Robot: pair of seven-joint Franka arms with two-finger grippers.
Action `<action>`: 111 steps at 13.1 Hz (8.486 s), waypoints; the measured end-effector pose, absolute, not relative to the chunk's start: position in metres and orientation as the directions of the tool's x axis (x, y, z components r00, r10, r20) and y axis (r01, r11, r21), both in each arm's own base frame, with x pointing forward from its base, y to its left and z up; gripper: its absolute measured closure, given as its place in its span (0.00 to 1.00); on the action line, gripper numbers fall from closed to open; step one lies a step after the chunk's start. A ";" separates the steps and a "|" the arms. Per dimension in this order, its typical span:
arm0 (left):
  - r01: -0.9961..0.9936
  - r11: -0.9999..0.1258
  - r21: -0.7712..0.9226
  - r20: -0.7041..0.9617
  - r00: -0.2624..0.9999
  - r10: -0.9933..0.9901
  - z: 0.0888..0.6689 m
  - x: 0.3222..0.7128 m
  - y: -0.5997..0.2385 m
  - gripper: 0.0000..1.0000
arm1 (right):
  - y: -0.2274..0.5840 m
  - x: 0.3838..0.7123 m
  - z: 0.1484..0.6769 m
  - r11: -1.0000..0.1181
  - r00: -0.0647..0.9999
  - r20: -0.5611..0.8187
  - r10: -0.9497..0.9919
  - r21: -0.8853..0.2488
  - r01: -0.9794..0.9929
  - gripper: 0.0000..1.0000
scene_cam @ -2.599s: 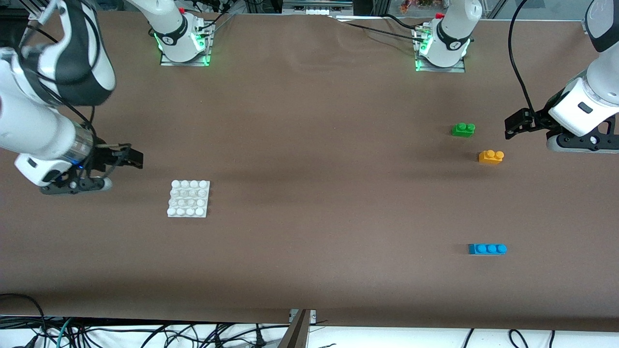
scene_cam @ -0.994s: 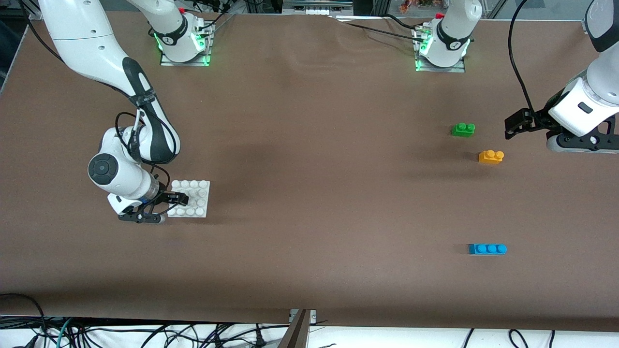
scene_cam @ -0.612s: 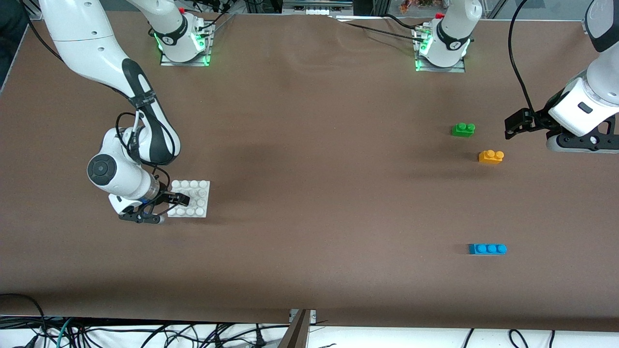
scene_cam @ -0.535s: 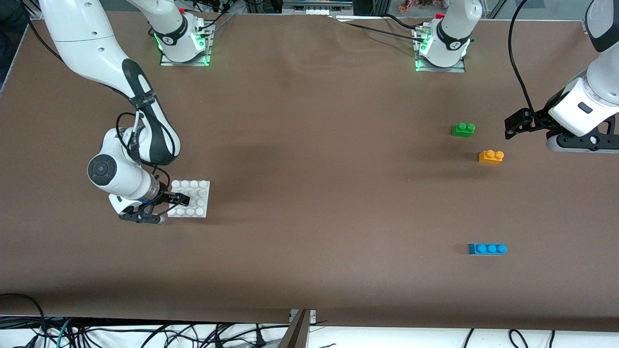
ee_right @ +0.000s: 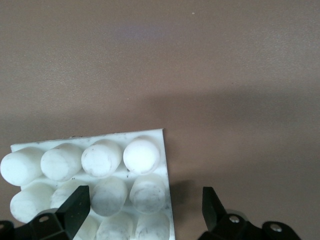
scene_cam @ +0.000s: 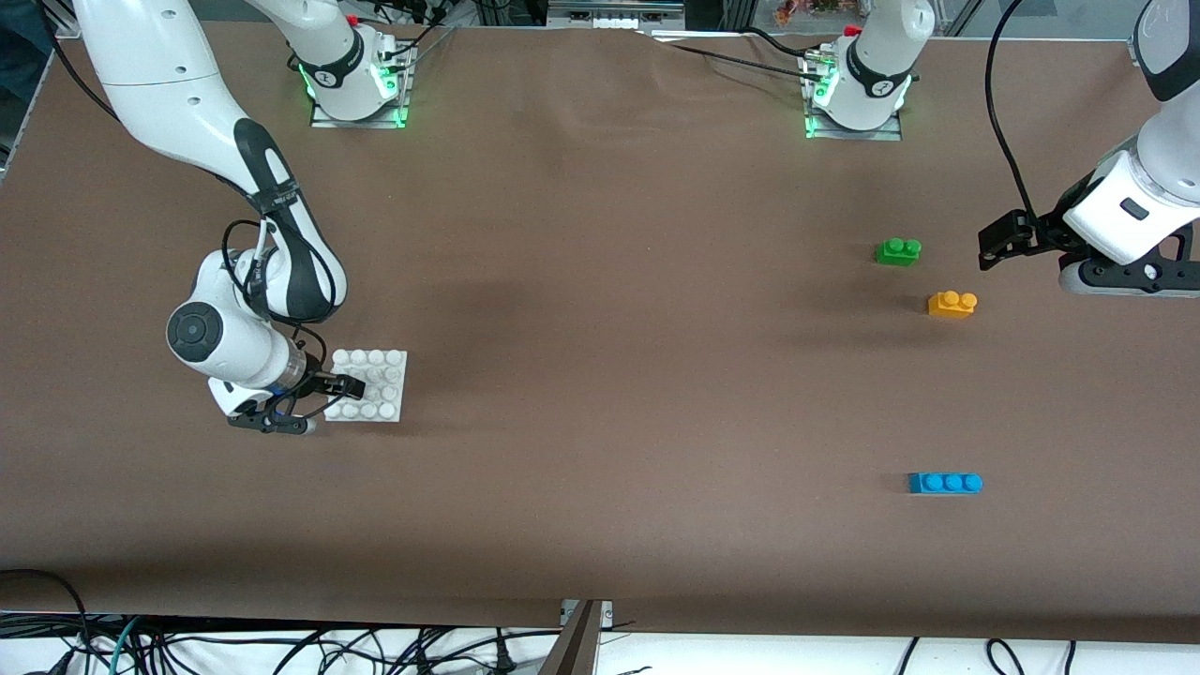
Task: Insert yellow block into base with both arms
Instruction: 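Close the right gripper on the white base plate's edge, then slide the white base plate with the right gripper toward the table's middle, then release the base plate and retract the right gripper to rest, then lower the left gripper onto the yellow brick and grasp it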
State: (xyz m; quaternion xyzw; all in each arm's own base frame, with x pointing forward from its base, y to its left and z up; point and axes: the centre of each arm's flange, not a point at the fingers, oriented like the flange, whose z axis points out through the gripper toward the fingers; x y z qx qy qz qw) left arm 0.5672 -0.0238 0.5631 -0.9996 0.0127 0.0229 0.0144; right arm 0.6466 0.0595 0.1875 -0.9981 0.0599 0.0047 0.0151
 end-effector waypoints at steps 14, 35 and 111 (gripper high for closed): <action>-0.026 -0.999 -0.028 -0.046 0.999 -0.025 0.563 0.567 -0.024 0.00 | 0.092 0.645 0.178 -0.990 0.993 -0.006 -0.115 -0.085 -0.115 0.36; -0.026 -0.999 -0.028 -0.046 0.999 -0.025 0.563 0.567 -0.024 0.00 | 0.318 0.596 0.171 -0.978 0.980 0.125 -0.156 -0.159 -0.135 0.36; -0.163 -0.987 -0.017 -0.038 0.986 -0.162 0.204 0.467 0.113 0.00 | 0.016 0.556 0.625 -0.999 0.999 -0.031 0.040 0.024 0.041 0.00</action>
